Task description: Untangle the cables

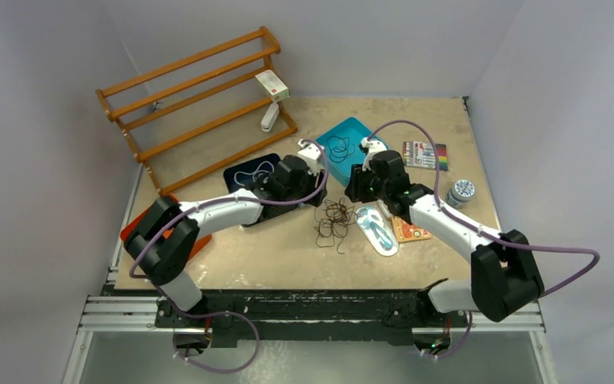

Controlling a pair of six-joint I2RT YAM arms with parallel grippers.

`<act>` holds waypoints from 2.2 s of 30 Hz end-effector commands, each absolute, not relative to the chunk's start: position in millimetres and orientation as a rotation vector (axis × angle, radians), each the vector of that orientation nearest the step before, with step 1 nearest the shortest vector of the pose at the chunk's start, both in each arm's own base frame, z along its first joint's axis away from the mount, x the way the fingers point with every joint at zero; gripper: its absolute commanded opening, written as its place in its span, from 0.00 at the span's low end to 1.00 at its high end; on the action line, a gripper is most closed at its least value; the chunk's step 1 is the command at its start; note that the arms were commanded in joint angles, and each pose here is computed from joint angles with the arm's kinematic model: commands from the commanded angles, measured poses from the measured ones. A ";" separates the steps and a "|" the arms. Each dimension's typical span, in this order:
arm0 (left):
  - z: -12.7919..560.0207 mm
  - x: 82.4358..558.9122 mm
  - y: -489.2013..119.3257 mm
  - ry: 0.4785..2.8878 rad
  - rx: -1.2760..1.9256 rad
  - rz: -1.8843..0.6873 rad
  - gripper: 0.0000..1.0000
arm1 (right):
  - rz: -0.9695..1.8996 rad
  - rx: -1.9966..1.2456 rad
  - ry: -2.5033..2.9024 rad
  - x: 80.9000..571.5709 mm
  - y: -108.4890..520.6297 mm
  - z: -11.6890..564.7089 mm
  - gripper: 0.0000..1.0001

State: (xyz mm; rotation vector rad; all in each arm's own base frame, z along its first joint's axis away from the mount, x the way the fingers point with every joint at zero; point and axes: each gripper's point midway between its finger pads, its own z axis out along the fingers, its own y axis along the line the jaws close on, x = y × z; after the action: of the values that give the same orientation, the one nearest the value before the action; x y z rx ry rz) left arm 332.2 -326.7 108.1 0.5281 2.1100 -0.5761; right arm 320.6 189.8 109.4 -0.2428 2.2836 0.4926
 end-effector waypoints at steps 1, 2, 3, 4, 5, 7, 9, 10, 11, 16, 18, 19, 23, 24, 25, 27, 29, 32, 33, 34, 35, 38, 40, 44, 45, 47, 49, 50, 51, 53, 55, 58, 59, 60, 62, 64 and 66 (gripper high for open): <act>148.8 344.1 -274.0 2.044 0.169 -0.403 0.58 | 0.482 -0.178 2.238 328.7 185.6 118.2 0.42; 158.3 342.4 -255.5 2.022 0.061 -0.365 0.58 | 0.488 -0.174 2.232 329.9 186.3 119.1 0.42; 172.0 337.6 -235.9 1.991 -0.042 -0.342 0.58 | 0.496 -0.172 2.227 330.4 187.5 119.4 0.42; 177.7 333.6 -216.4 1.971 -0.138 -0.299 0.59 | 0.502 -0.169 2.220 331.6 188.5 120.5 0.43; 182.5 328.5 -196.8 1.955 -0.218 -0.251 0.60 | 0.504 -0.167 2.212 333.0 189.0 121.9 0.43; 188.0 319.2 -159.4 1.932 -0.345 -0.146 0.62 | 0.508 -0.162 2.200 335.1 189.6 123.6 0.43; 191.6 313.0 -123.0 1.913 -0.452 -0.050 0.65 | 0.512 -0.166 2.194 337.1 191.3 124.7 0.43; 193.1 310.3 -103.5 1.901 -0.512 -0.005 0.68 | 0.514 -0.169 2.194 337.5 192.0 124.4 0.44; 192.6 306.1 -85.1 1.896 -0.572 0.036 0.69 | 0.517 -0.176 2.196 338.1 193.4 123.6 0.44; 189.0 288.4 -15.7 1.808 -0.828 0.202 0.84 | 0.521 -0.198 2.194 341.3 196.5 123.1 0.45; 180.9 285.0 3.7 1.804 -0.901 0.264 0.88 | 0.517 -0.207 2.195 343.0 196.9 123.6 0.46; 173.8 284.2 10.6 1.817 -0.927 0.290 0.90 | 0.518 -0.210 2.195 343.2 197.6 123.9 0.46; 138.8 287.9 31.0 1.893 -1.027 0.294 0.91 | 0.522 -0.213 2.193 344.7 198.8 124.6 0.46; 130.8 290.4 34.1 1.904 -1.047 0.277 0.91 | 0.524 -0.214 2.195 344.8 199.2 124.0 0.46; 124.2 292.7 36.0 1.914 -1.058 0.262 0.91 | 0.527 -0.217 2.196 344.8 199.9 123.8 0.46; 116.3 299.6 35.9 1.922 -1.061 0.235 0.91 | 0.529 -0.218 2.195 345.5 200.6 124.5 0.46; 111.0 308.6 32.1 1.929 -1.047 0.209 0.91 | 0.528 -0.221 2.194 346.4 200.8 124.9 0.46; 99.8 320.0 23.6 1.959 -1.023 0.165 0.91 | 0.527 -0.226 2.196 347.0 201.5 124.2 0.46; 88.4 326.7 12.4 1.994 -1.003 0.100 0.91 | 0.530 -0.228 2.197 347.4 202.4 124.4 0.46; 85.3 329.3 7.9 2.002 -0.992 0.070 0.91 | 0.531 -0.228 2.198 347.7 202.2 124.2 0.46; 82.7 331.1 4.3 2.006 -0.986 0.045 0.91 | 0.531 -0.227 2.198 347.7 202.2 124.1 0.46; 79.5 336.1 -3.9 2.007 -0.965 -0.017 0.91 | 0.532 -0.228 2.197 347.6 202.6 124.2 0.46; 77.3 336.6 -6.4 2.019 -0.951 -0.028 0.91 | 0.532 -0.229 2.197 348.1 202.6 124.2 0.46; 82.4 339.6 -13.4 2.003 -0.918 -0.090 0.91 | 0.541 -0.237 2.194 348.7 205.0 124.7 0.46; 83.5 340.0 -15.1 1.999 -0.911 -0.106 0.91 | 0.544 -0.240 2.195 348.7 205.5 124.2 0.46; 87.1 341.6 -18.2 1.991 -0.893 -0.133 0.91 | 0.548 -0.243 2.193 349.6 206.4 125.2 0.46; 87.6 342.3 -21.3 1.993 -0.875 -0.153 0.91 | 0.554 -0.247 2.192 349.7 207.8 126.0 0.46; 87.8 342.9 -23.3 1.995 -0.864 -0.166 0.91 | 0.556 -0.248 2.191 349.8 208.1 126.2 0.47; 88.2 343.5 -25.4 1.994 -0.855 -0.181 0.91 | 0.556 -0.250 2.191 349.7 208.4 126.3 0.47; 89.7 344.8 -30.7 1.990 -0.837 -0.220 0.91 | 0.559 -0.252 2.191 349.9 209.0 126.5 0.47; 91.0 345.5 -35.3 1.982 -0.822 -0.256 0.91 | 0.560 -0.252 2.193 349.6 208.6 126.0 0.46; 93.1 347.3 -41.8 1.977 -0.795 -0.301 0.92 | 0.562 -0.253 2.191 349.8 209.2 126.9 0.47; 93.5 348.1 -44.1 1.979 -0.784 -0.315 0.92 | 0.563 -0.255 2.193 349.6 209.8 126.2 0.47; 93.8 348.7 -47.1 1.982 -0.772 -0.332 0.92 | 0.565 -0.255 2.193 349.5 209.7 126.3 0.47; 93.4 349.9 -51.5 1.989 -0.751 -0.354 0.92 | 0.566 -0.258 2.192 349.8 210.1 126.4 0.47; 94.6 351.7 -55.8 1.989 -0.729 -0.379 0.92 | 0.566 -0.258 2.195 349.4 210.0 125.3 0.47; 94.7 353.3 -61.2 1.991 -0.711 -0.411 0.92 | 0.566 -0.258 2.196 349.6 209.9 125.0 0.47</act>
State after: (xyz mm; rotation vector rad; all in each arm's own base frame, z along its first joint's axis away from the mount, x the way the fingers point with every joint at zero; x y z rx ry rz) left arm 339.5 -46.7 76.6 -0.7988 2.0456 -0.3016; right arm 336.3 200.9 102.6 -0.2345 2.2692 0.5310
